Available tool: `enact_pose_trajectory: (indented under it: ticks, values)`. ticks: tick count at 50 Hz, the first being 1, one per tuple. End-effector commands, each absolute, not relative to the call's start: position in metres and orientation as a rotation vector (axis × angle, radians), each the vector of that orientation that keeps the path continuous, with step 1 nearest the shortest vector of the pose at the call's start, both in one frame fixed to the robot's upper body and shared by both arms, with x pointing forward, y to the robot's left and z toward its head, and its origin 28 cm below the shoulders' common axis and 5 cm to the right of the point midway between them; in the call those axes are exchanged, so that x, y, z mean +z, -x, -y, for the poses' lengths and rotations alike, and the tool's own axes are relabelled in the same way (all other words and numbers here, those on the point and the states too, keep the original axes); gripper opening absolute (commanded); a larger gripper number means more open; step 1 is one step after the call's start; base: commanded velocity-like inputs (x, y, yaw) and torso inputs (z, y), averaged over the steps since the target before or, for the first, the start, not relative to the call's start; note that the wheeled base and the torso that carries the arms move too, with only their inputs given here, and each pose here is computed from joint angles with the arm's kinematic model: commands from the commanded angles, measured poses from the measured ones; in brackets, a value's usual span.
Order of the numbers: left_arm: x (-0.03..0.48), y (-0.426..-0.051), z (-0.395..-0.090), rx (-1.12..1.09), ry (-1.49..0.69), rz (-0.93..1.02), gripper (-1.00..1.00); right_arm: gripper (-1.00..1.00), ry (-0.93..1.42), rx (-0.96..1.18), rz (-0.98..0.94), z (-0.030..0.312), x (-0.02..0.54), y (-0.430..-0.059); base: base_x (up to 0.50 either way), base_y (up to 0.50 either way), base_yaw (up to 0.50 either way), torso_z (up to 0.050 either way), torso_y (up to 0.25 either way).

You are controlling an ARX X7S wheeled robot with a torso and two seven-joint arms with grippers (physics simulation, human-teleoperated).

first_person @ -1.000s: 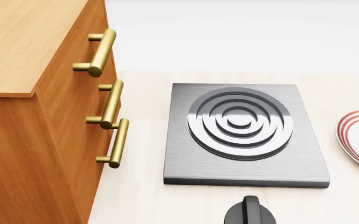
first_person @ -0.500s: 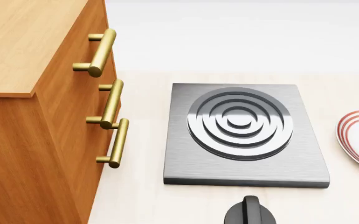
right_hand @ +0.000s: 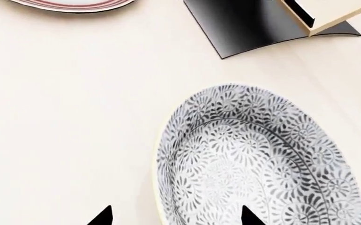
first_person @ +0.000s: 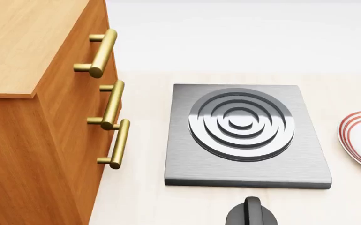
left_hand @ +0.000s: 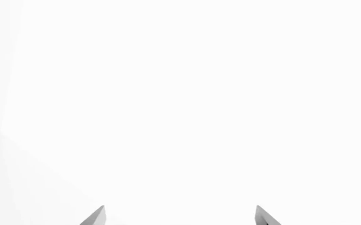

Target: Put the bowl on the stove.

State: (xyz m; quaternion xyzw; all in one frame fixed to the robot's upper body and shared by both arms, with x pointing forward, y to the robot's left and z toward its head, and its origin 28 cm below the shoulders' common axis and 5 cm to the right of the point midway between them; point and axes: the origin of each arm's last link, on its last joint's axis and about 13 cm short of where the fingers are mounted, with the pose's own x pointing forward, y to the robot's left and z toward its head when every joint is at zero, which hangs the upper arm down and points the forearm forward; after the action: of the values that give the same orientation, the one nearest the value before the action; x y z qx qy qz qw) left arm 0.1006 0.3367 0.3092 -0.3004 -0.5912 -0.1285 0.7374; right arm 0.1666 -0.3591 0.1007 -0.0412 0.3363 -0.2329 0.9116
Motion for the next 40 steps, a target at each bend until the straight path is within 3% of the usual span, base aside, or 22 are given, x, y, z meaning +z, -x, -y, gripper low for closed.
enact_pose_trajectory:
  ticks: [1, 2, 3, 27, 40]
  values:
    - [0.306, -0.099, -0.338, -0.279, 0.653, 1.324, 1.0, 1.0, 0.047, -0.457, -0.715, 0.352, 0.086, -0.166, 0.0, 0.0, 0.0, 0.0, 0.0]
    - [0.306, -0.099, -0.339, -0.278, 0.652, 1.324, 1.0, 1.0, 0.049, -0.444, -0.707, 0.351, 0.087, -0.166, 0.0, 0.0, 0.0, 0.0, 0.0]
    - [0.306, -0.099, -0.339, -0.278, 0.652, 1.324, 1.0, -1.0, 0.057, -0.421, -0.684, 0.351, 0.089, -0.166, 0.0, 0.0, 0.0, -0.015, 0.0]
    - [0.305, -0.1, -0.339, -0.275, 0.659, 1.324, 1.0, -1.0, 0.036, -0.379, -0.643, 0.348, 0.1, -0.163, 0.0, 0.0, 0.0, 0.0, 0.0]
    - [0.305, -0.099, -0.34, -0.273, 0.656, 1.326, 1.0, -1.0, 0.052, -0.274, -0.519, 0.348, 0.138, -0.177, 0.0, 0.0, 0.0, 0.0, 0.0]
